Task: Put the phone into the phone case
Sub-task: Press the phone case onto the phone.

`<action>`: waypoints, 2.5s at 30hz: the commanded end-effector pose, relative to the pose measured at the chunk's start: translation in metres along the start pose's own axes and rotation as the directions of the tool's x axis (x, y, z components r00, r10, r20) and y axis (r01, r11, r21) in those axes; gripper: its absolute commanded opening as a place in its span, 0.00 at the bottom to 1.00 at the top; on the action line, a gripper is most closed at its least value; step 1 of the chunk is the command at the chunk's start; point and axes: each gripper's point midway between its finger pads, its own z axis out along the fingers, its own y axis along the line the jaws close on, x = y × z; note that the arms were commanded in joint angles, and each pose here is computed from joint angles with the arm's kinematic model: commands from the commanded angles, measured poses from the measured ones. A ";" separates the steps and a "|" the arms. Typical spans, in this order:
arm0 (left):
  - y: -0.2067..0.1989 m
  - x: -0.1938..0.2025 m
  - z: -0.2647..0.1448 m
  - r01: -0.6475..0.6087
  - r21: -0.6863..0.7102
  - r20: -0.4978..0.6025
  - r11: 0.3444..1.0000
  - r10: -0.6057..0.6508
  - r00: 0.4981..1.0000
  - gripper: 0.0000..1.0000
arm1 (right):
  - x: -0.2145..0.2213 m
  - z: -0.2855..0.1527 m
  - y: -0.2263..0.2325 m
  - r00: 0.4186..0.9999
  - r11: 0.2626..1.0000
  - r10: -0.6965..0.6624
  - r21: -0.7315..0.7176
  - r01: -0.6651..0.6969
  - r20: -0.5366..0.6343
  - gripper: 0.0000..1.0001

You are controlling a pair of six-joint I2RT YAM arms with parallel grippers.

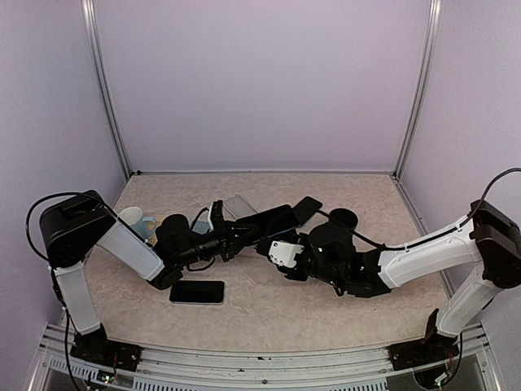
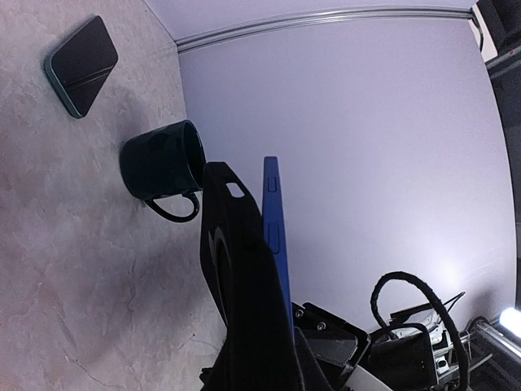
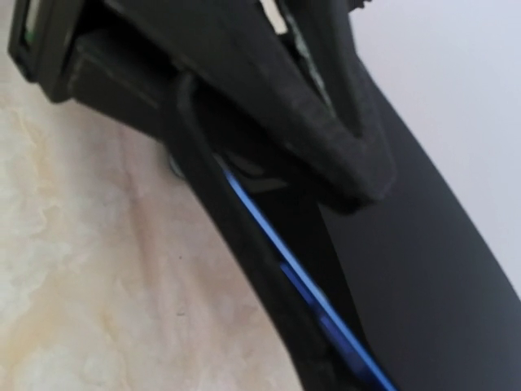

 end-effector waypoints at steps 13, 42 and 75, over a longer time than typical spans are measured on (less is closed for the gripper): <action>-0.094 0.022 -0.003 -0.077 0.276 -0.107 0.958 0.110 0.988 0.00 | 0.035 -0.017 -0.023 0.998 0.999 -0.038 -0.024 0.037 -0.050 0.43; -0.053 0.011 -0.002 -0.162 0.044 -0.069 0.986 0.165 0.984 0.00 | -0.020 -0.059 -0.033 0.995 0.987 0.008 -0.161 0.007 0.096 0.41; -0.078 0.027 -0.009 -0.380 0.152 -0.158 0.912 0.402 0.902 0.00 | -0.029 -0.080 -0.093 0.677 0.626 0.735 -0.345 -0.699 -0.038 1.00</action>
